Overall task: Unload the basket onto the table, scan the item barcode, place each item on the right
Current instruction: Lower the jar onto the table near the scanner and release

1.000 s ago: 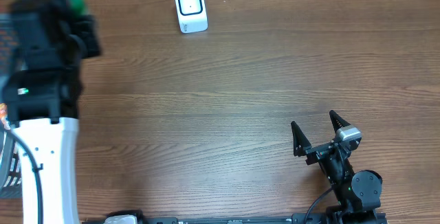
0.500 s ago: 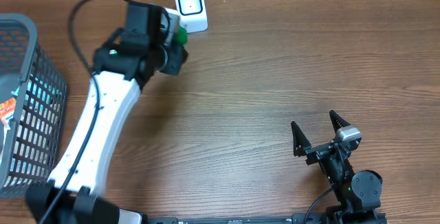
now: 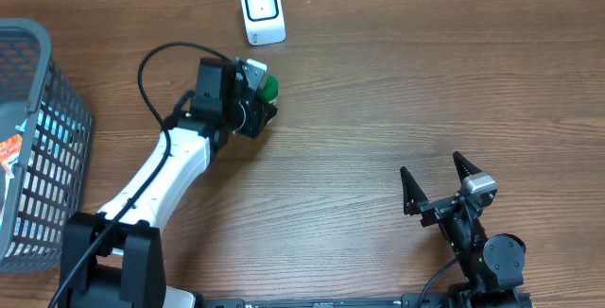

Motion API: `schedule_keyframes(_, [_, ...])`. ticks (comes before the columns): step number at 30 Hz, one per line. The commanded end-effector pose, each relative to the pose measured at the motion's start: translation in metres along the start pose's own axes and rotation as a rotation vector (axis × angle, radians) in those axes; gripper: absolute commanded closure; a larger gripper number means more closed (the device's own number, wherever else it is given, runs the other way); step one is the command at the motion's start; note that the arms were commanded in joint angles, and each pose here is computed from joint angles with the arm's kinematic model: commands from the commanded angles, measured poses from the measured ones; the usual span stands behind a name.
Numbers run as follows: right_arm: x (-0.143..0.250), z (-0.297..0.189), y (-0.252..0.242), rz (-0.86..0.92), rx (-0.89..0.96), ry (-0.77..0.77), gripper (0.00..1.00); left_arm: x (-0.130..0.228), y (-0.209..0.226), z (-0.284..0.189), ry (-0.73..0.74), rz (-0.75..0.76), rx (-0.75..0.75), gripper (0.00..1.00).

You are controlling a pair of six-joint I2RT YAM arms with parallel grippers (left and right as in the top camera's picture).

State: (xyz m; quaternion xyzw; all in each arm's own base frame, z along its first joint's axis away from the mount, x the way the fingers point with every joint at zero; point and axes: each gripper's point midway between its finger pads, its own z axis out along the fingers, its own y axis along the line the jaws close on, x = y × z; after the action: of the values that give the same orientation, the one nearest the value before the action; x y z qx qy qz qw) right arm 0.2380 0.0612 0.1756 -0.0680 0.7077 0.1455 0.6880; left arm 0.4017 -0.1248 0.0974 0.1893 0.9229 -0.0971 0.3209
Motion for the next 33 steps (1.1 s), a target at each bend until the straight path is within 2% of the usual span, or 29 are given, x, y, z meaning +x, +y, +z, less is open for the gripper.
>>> schedule_keyframes(1, [0.002,0.000,0.000,-0.005,-0.001,-0.003,0.00,0.016,-0.005,0.015,-0.016,0.021,0.028,0.69])
schedule_keyframes(11, [0.002,0.000,0.000,-0.005,-0.001,-0.003,0.00,0.055,-0.004,0.051,0.079,0.000,0.046,0.70])
schedule_keyframes(17, [0.002,0.000,0.000,-0.005,-0.001,-0.003,0.00,0.062,-0.006,0.056,0.102,-0.043,0.058,0.68])
schedule_keyframes(21, [0.002,0.000,0.000,-0.005,-0.001,-0.003,0.00,0.070,-0.007,0.055,0.136,-0.056,0.056,0.61])
schedule_keyframes(25, [0.002,0.000,0.000,-0.005,-0.001,-0.003,0.00,0.087,-0.005,0.052,0.206,-0.066,0.038,0.40])
schedule_keyframes(33, [0.002,0.000,0.000,-0.005,-0.001,-0.003,0.00,0.096,-0.001,0.050,0.244,-0.068,0.014,0.24])
